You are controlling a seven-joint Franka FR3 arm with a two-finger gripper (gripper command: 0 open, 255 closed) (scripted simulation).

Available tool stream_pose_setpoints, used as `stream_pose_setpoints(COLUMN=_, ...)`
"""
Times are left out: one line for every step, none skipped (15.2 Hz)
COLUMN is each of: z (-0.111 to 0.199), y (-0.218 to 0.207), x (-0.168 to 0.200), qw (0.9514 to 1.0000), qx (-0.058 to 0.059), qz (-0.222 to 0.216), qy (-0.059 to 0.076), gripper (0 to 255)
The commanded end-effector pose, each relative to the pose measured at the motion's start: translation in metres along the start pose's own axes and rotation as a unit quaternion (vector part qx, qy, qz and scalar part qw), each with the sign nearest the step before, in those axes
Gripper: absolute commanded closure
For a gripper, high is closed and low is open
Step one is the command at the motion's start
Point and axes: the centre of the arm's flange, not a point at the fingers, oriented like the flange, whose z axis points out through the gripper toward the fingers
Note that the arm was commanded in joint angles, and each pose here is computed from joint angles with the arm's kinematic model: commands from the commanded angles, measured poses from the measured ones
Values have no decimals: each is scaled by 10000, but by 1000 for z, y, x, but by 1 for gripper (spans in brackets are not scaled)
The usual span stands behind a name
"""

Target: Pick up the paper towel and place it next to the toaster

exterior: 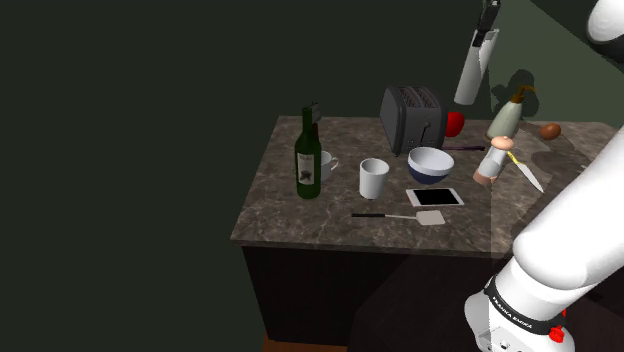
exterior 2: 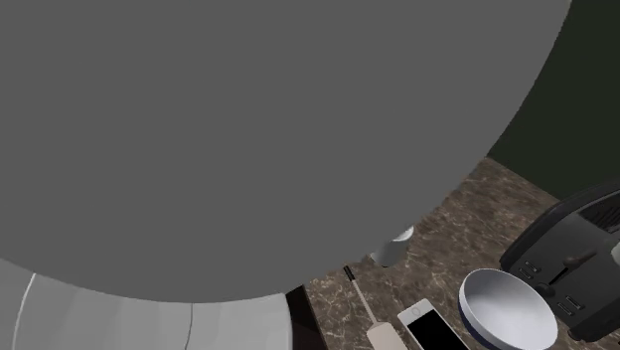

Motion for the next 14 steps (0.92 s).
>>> stream_pose_setpoints(z=0, y=18, x=-17, qw=10000, qx=-2, qz=-13, qy=-1, gripper=255)
stream_pose_setpoints(z=0, y=28, x=-26, qw=10000, qx=-2, qz=-13, qy=-1, gripper=255)
stream_pose_setpoints(z=0, y=38, x=-34, qw=10000, qx=-2, qz=-13, qy=-1, gripper=255)
stream_pose_setpoints(z=0, y=48, x=-43, qw=10000, qx=-2, qz=-13, qy=-1, gripper=255)
stream_pose_setpoints(z=0, y=58, x=-51, qw=10000, qx=-2, qz=-13, qy=-1, gripper=255)
stream_pose_setpoints(z=0, y=69, x=-59, qw=10000, qx=-2, qz=-13, qy=-1, gripper=255)
stream_pose_setpoints(z=0, y=79, x=-68, qw=10000, qx=-2, qz=-13, qy=-1, gripper=255)
stream_pose_setpoints(z=0, y=89, x=-76, qw=10000, qx=-2, qz=-13, qy=-1, gripper=255)
stream_pose_setpoints(z=0, y=99, x=-85, qw=10000, qx=-2, qz=-13, qy=-1, gripper=255)
stream_pose_setpoints(z=0, y=109, x=-93, qw=10000, qx=-2, qz=-13, qy=-1, gripper=255)
stream_pose_setpoints(z=0, y=123, x=-104, qw=10000, qx=-2, qz=-13, qy=-1, gripper=255)
stream_pose_setpoints(z=6, y=123, x=-105, qw=10000, qx=-2, qz=-13, qy=-1, gripper=255)
stream_pose_setpoints(z=11, y=122, x=-105, qw=10000, qx=-2, qz=-13, qy=-1, gripper=255)
stream_pose_setpoints(z=16, y=122, x=-105, qw=10000, qx=-2, qz=-13, qy=-1, gripper=255)
